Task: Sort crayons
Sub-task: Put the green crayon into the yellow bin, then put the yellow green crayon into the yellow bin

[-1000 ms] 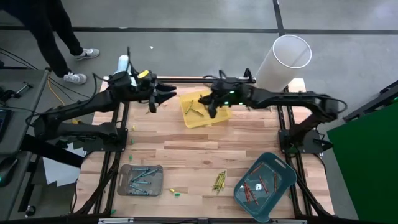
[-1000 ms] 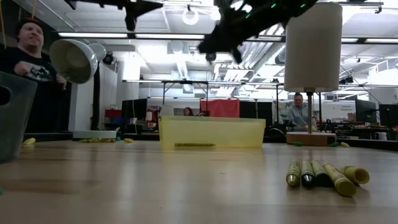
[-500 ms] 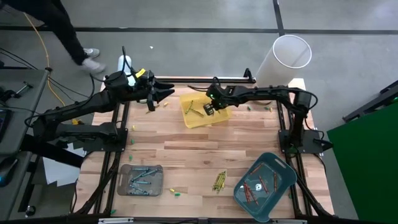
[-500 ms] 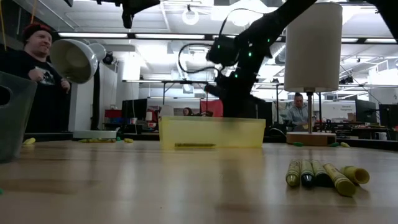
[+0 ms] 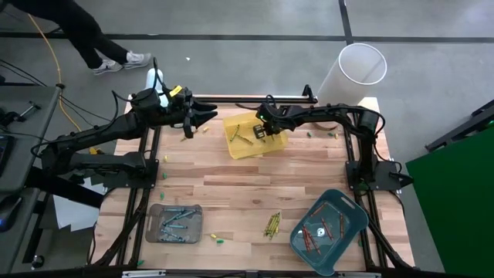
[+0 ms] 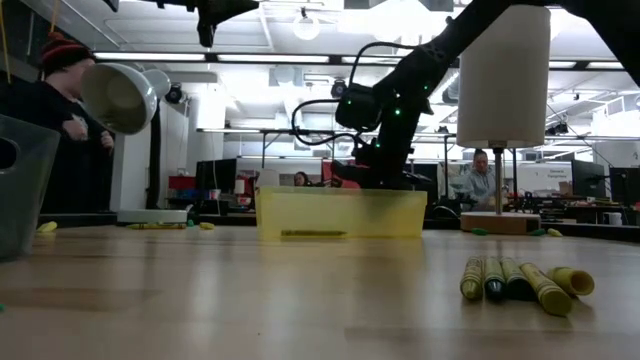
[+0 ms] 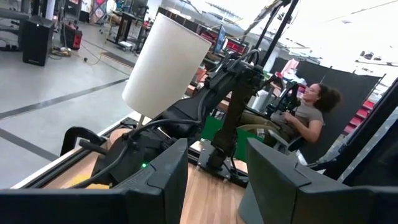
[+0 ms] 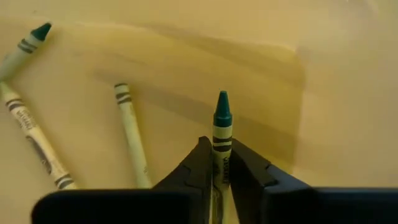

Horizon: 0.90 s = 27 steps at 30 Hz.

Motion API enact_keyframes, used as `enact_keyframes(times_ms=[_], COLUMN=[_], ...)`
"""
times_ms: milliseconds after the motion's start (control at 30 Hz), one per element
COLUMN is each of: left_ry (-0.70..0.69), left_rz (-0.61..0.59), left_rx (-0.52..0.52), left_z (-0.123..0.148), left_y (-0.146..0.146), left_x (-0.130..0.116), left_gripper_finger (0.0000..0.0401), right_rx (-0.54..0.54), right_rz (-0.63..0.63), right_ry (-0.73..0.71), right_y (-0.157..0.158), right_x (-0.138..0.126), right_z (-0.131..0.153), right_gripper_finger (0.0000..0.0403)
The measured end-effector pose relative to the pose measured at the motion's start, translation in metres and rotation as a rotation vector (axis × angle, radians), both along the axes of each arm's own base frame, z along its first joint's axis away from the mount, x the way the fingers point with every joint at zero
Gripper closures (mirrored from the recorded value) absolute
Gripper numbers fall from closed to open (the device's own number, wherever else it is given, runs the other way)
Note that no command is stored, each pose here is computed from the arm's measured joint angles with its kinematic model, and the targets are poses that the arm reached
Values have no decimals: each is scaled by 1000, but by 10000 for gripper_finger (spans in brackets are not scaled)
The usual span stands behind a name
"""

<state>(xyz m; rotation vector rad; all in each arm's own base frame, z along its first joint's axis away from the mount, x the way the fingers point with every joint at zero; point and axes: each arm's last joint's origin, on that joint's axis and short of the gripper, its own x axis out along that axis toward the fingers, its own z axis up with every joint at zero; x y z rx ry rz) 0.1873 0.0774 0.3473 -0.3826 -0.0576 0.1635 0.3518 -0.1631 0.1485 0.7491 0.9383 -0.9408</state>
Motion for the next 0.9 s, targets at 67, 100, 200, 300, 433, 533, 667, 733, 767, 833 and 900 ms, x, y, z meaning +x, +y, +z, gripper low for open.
enact_keyframes(times_ms=[67,100,200,300,433,533,667,733,767,833,900], left_ry=[0,0,1,1,1,2,9,10,11,11,13], left_rz=[0,0,0,0,-1,-2,-2,-2,-2,-2,-1], left_rx=[0,0,0,1,-5,-27,-30,-31,-31,-31,-22], left_z=[0,0,0,0,0,-1,-1,-2,-2,-2,-2], left_y=[0,0,0,0,0,0,0,0,0,0,0], left_x=[0,0,0,0,0,0,0,0,0,0,0], left_gripper_finger=[252,252,252,251,252,251,252,252,251,251,251], right_rx=[17,32,30,10,-31,-105,-185,-203,-208,-217,-236], right_rz=[9,15,60,129,283,394,525,593,633,699,747], right_ry=[-6,-8,1,24,-12,-41,-87,-141,-179,-257,-341], right_y=[1,1,0,-1,1,12,30,40,46,56,66], right_x=[0,0,3,7,11,5,-13,-21,-25,-31,-34], right_z=[0,0,6,17,51,84,128,148,157,173,187], right_gripper_finger=[338,323,273,225,180,166,163,163,163,163,163])
